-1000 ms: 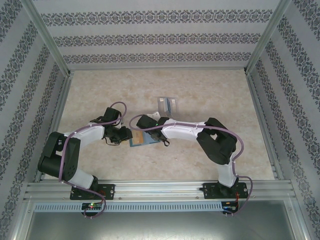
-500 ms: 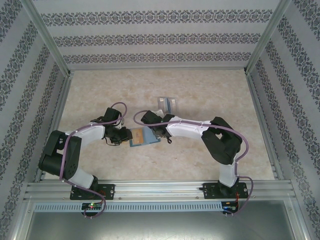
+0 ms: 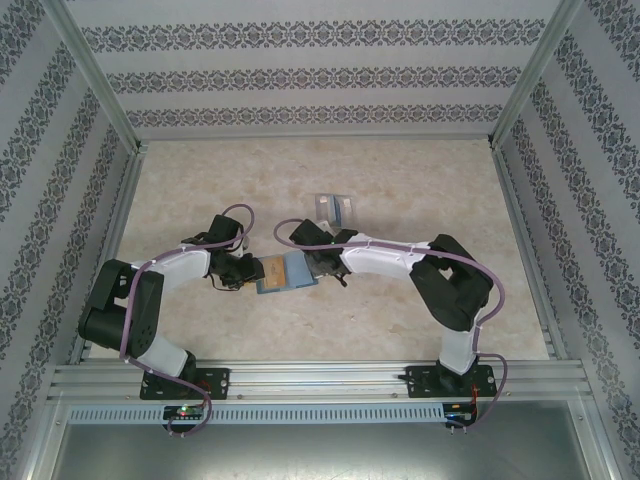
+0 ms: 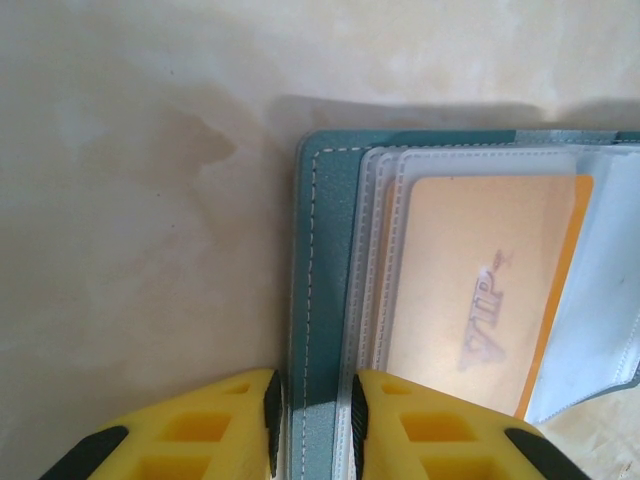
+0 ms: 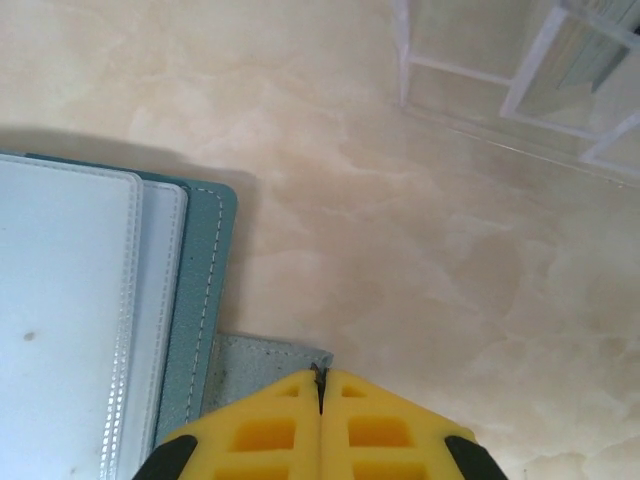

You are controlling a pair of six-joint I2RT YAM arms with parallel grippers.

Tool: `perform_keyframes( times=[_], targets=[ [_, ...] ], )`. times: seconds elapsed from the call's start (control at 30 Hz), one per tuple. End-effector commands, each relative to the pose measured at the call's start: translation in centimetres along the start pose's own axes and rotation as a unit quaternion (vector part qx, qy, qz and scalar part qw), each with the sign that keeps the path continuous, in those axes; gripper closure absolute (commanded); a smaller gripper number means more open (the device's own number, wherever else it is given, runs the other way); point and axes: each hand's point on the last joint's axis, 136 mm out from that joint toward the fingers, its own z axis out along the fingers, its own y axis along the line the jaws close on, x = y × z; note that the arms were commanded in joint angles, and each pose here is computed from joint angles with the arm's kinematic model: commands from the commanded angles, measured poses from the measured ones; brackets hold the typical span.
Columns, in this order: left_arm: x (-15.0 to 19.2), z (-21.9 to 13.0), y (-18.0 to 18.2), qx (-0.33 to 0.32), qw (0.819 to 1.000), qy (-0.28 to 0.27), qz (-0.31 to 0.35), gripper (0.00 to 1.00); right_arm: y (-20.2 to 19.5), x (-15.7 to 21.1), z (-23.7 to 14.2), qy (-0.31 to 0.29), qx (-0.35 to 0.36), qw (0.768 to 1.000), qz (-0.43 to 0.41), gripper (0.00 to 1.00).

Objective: Put the credit cards into the card holder

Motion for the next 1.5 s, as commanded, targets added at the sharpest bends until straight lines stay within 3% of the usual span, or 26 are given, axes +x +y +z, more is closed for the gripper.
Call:
perform_keyframes(
  times=[0.0, 0.43, 0.77, 0.93, 1.13, 1.3, 1.47],
  targets=[
    [-0.6, 0.2, -1.3, 0.031, 0.999, 0.004, 0.008, 0.73, 0.2, -0.5, -0.8, -0.011, -0.035, 0.999, 0.034, 1.00],
    [-1.8, -1.5, -5.3, 0.116, 0.993, -0.011, 0.014, 0.83, 2.5, 0.7, 0.1, 0.027, -0.127, 0.987, 0.095, 1.00],
    [-2.5, -2.8, -7.8, 0.163, 0.986, -0.016, 0.028, 0.70, 4.8, 0.9, 0.6, 0.039, -0.159, 0.982, 0.094, 1.00],
    [-3.1, -2.9, -8.7, 0.177, 0.984, -0.019, 0.029, 0.69, 5.8, 0.7, 0.5, 0.038, -0.169, 0.981, 0.092, 1.00],
    [-3.3, -3.2, -10.2, 0.197, 0.979, -0.018, 0.039, 0.68, 5.9, 0.9, 0.8, 0.039, -0.170, 0.980, 0.096, 1.00],
    [-2.9, -2.4, -11.5, 0.209, 0.976, -0.001, 0.054, 0.58, 5.3, 0.9, 0.9, 0.035, -0.167, 0.979, 0.113, 1.00],
    [-2.3, -1.5, -12.1, 0.216, 0.974, 0.014, 0.062, 0.55, 4.0, 0.7, 0.7, 0.028, -0.174, 0.973, 0.146, 1.00]
  ],
)
